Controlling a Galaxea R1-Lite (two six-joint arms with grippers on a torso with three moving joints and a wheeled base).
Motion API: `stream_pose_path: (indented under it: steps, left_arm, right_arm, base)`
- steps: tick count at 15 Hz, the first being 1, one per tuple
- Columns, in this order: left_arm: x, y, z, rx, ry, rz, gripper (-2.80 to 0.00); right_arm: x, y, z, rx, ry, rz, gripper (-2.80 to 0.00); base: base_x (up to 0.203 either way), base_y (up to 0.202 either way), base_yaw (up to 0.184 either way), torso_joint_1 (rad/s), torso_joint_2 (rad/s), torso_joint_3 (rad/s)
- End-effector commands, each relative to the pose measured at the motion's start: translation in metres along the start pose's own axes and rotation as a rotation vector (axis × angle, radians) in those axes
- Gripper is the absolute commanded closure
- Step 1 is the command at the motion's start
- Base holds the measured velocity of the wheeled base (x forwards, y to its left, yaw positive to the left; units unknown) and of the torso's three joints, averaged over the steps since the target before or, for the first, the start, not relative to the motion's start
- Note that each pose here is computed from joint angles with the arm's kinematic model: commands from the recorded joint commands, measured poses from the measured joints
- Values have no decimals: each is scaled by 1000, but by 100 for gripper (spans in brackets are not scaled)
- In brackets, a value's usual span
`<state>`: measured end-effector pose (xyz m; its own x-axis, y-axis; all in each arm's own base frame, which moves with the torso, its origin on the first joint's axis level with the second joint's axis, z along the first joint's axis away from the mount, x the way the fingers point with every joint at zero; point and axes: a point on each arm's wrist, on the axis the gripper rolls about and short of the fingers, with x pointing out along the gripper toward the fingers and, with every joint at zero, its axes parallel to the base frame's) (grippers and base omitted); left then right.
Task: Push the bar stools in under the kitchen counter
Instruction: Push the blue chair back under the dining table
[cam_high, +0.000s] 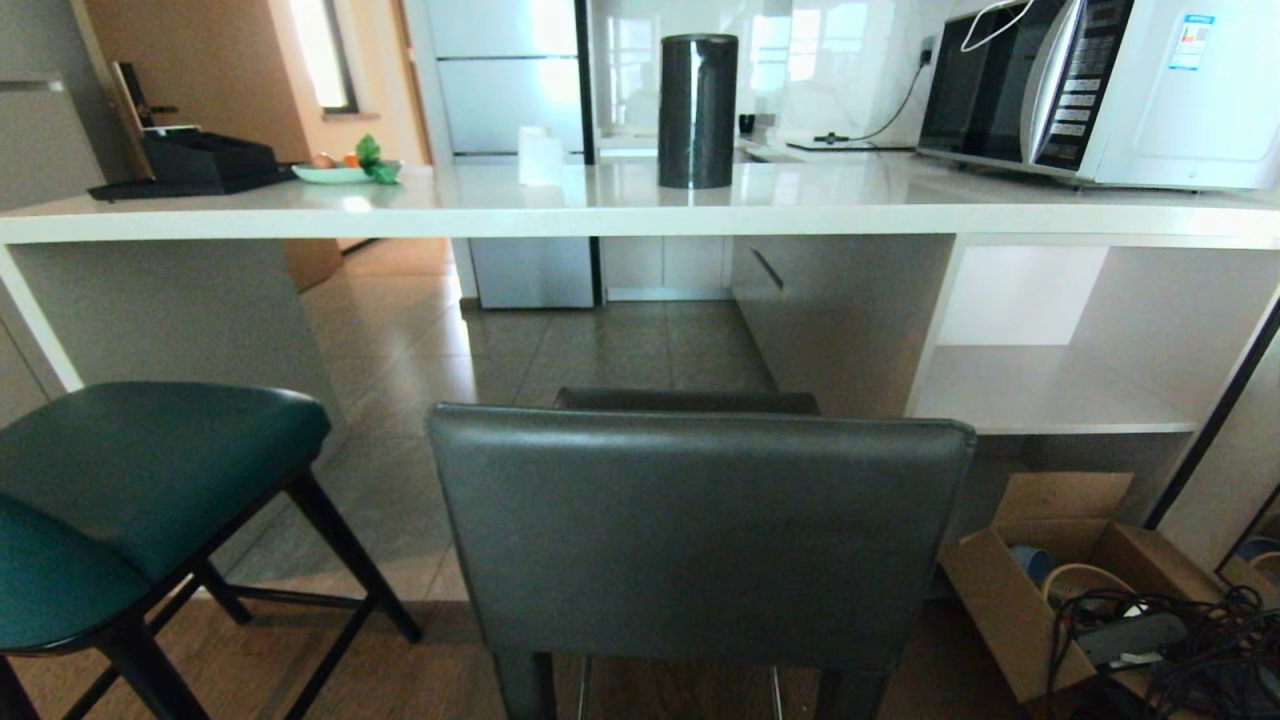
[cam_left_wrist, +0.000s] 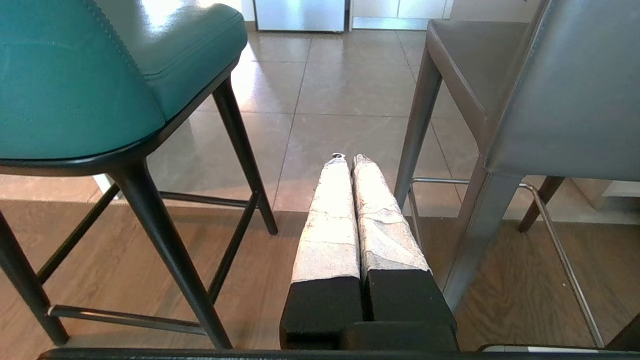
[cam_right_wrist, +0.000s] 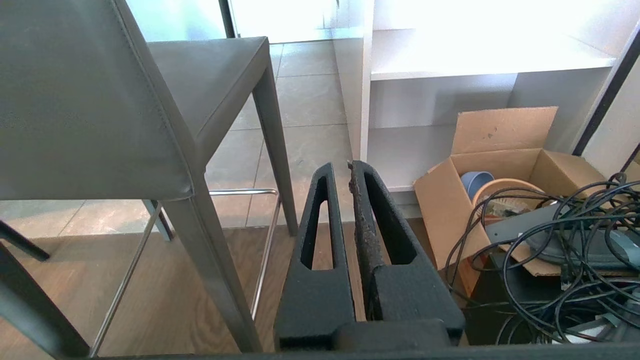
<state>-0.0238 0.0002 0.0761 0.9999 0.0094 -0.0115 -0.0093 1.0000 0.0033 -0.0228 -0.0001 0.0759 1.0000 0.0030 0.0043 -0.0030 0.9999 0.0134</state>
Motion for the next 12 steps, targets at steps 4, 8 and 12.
stream_pose_path:
  steps: [4,8,12]
  left_arm:
    - [0,0,0,0,2,1,0]
    - [0,0,0,0,2,1,0]
    - [0,0,0,0,2,1,0]
  right_arm:
    - [0,0,-1,0,4,0,0]
    - [0,0,-1,0,4,0,0]
    - [0,0,-1,0,4,0,0]
  base:
    - [0,0,0,0,0,0]
    - [0,0,0,0,0,0]
    - [-69,0,-1,2,1,2]
